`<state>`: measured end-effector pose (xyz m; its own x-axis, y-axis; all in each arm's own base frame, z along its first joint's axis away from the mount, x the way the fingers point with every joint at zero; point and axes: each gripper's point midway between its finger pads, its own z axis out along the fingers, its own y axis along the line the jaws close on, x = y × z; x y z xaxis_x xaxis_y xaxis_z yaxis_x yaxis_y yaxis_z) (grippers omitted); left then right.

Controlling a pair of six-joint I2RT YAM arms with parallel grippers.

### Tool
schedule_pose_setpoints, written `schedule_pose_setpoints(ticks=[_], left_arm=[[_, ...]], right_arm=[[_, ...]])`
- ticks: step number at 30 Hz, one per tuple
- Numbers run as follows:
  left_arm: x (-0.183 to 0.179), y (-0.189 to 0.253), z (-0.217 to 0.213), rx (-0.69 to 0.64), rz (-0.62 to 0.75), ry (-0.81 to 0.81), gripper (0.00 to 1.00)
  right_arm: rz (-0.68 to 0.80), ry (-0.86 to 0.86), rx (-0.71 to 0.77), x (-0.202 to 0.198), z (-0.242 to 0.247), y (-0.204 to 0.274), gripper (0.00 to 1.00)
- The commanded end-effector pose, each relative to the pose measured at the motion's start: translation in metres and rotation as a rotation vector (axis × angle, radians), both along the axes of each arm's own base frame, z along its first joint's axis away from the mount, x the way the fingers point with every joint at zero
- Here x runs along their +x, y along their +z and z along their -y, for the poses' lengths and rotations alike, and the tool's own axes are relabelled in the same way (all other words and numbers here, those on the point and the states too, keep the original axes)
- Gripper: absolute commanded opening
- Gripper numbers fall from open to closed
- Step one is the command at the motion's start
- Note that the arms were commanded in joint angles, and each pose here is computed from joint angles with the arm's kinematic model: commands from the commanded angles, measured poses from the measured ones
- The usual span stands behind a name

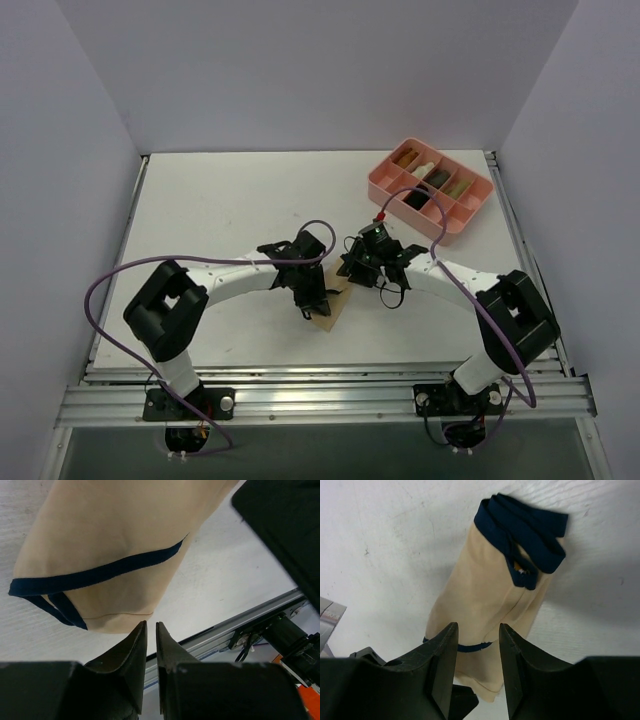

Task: Roll the underwear
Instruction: Fold the underwear

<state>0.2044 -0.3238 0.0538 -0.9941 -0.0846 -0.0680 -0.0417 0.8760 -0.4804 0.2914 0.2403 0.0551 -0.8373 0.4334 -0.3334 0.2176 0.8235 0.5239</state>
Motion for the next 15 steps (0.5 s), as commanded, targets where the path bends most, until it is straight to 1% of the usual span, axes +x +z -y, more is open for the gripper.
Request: schedule_pose_setpoints(ticks=[1, 5, 15], left_arm=[[0.004, 0.000, 0.009, -0.011, 0.043, 0.002, 0.20], [0.002, -0.004, 0.007, 0.013, 0.058, 0.005, 0.18], [0.001, -0.014, 0.000, 0.061, 0.056, 0.008, 0.13]], right_arm=[[-0.031, -0.039, -0.003, -0.005, -0.007, -0.003, 0.35], [-0.077, -0.055, -0.033, -0.015, -0.009, -0.013, 0.36], [-0.099, -0.072, -0.078, -0.018, -0.002, -0.019, 0.36]])
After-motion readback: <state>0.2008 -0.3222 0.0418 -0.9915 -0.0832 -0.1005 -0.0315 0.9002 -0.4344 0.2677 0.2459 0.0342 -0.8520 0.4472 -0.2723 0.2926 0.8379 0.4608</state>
